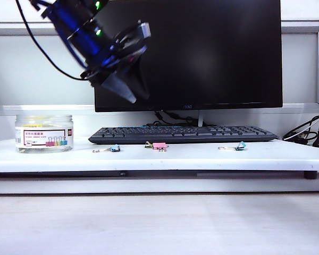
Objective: Pick up the clips with the largest number of clips of the same color on the table and place them in a round transparent plastic box.
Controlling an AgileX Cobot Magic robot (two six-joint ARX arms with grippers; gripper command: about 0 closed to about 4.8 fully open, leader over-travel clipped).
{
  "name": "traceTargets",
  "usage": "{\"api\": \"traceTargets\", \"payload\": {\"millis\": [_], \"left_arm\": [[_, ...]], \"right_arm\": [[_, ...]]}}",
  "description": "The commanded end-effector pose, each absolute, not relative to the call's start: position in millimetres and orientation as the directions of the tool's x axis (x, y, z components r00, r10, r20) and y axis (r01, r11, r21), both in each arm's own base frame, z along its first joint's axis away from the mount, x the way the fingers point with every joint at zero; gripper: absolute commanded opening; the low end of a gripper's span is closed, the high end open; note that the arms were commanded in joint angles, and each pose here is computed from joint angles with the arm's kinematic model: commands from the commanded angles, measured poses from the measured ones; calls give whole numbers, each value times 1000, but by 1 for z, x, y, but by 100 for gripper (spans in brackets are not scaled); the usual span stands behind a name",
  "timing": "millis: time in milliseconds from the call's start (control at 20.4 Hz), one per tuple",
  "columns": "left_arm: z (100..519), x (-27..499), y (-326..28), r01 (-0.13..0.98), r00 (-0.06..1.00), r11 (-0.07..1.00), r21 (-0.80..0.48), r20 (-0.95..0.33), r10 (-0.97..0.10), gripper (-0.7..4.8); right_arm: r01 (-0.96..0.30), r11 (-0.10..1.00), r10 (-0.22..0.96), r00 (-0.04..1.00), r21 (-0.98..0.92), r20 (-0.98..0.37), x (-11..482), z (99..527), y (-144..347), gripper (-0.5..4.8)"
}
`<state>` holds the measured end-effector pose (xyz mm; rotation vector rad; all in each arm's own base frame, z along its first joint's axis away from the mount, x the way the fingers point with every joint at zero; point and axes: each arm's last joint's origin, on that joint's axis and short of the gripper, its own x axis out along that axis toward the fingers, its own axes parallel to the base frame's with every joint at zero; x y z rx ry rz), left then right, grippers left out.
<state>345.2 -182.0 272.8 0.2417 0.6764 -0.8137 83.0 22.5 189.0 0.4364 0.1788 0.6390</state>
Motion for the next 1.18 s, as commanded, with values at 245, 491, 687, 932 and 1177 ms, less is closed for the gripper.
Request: {"api": "traceTargets", "payload": {"millis": [245,491,687,932,1177], "left_arm": [[251,353,-184,885,385,460,67,-659,-646,214],[226,364,-183,911,363,393,128,-703,-612,214],[226,371,-174,908,398,364,205,-693,-602,211],[226,378,-166,919,394,293,264,-660,-640,211],[216,385,-170,923,384,273,270,-631,-674,211]], "right_arm": [[-548,713,613,790,437,-12,82,192,23,63],[-547,714,613,790,437,-12,82,192,23,63],[-546,714,612,790,438,-14,82,192,23,63],[-546,714,612,790,438,-14,82,192,23,63],[-543,716,610,792,439,-15,82,191,22,63]]}}
